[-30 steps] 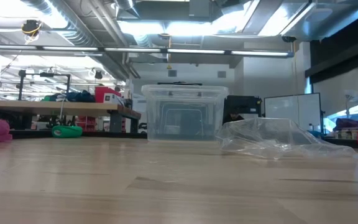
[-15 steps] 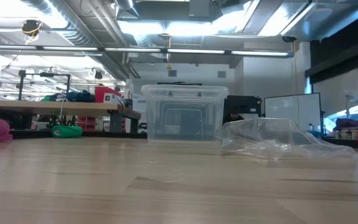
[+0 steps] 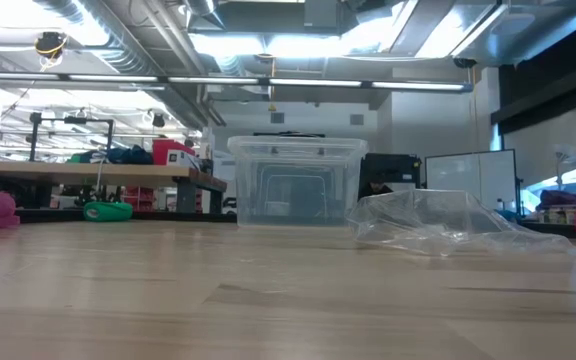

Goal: Roll bandage
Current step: Roll the green bandage

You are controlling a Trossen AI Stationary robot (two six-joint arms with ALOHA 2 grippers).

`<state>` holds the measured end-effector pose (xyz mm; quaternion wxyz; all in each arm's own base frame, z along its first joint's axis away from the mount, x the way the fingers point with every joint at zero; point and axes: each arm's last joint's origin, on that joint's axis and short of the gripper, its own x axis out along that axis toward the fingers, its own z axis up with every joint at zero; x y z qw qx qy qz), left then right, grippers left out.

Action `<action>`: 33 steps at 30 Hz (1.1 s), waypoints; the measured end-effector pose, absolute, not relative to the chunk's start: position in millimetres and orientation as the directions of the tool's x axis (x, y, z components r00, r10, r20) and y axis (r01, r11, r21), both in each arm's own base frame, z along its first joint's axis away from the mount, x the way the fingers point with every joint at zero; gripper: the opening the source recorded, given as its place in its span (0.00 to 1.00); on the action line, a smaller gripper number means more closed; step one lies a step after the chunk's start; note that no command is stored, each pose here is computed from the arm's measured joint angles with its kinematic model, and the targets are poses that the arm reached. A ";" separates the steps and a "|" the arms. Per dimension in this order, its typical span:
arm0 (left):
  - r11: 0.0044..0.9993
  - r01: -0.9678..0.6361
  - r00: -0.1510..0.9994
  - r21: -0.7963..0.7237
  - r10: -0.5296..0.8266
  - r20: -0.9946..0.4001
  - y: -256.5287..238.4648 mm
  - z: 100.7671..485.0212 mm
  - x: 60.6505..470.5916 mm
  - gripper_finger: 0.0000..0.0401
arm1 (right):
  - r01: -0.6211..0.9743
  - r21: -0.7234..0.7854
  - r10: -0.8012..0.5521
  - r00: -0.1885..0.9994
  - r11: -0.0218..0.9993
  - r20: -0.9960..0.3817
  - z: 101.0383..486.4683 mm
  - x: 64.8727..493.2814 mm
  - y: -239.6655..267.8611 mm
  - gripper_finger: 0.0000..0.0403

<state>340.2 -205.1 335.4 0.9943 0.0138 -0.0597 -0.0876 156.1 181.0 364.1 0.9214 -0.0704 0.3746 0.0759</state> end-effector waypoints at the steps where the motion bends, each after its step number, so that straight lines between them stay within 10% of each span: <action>1: 0.985 0.168 0.978 0.035 -0.171 0.116 -203.4 335.4 341.2 0.03 | -0.179 -0.111 0.061 0.746 0.978 -0.663 357.3 152.6 186.0 0.72; 10: 0.984 0.176 0.981 0.007 -0.176 0.085 -202.9 332.2 342.0 0.03 | 0.081 -0.298 -0.190 0.915 0.951 -0.356 286.0 139.9 196.4 0.72; 26: 0.977 0.199 0.979 -0.075 -0.196 0.051 -209.9 326.0 340.6 0.03 | -0.161 0.145 0.187 0.964 0.976 -0.187 253.3 125.8 169.6 0.72; 33: 0.979 0.182 0.983 -0.096 -0.178 0.044 -204.0 324.8 344.5 0.03 | -0.145 0.092 0.158 0.976 0.985 -0.149 248.3 135.8 178.7 0.72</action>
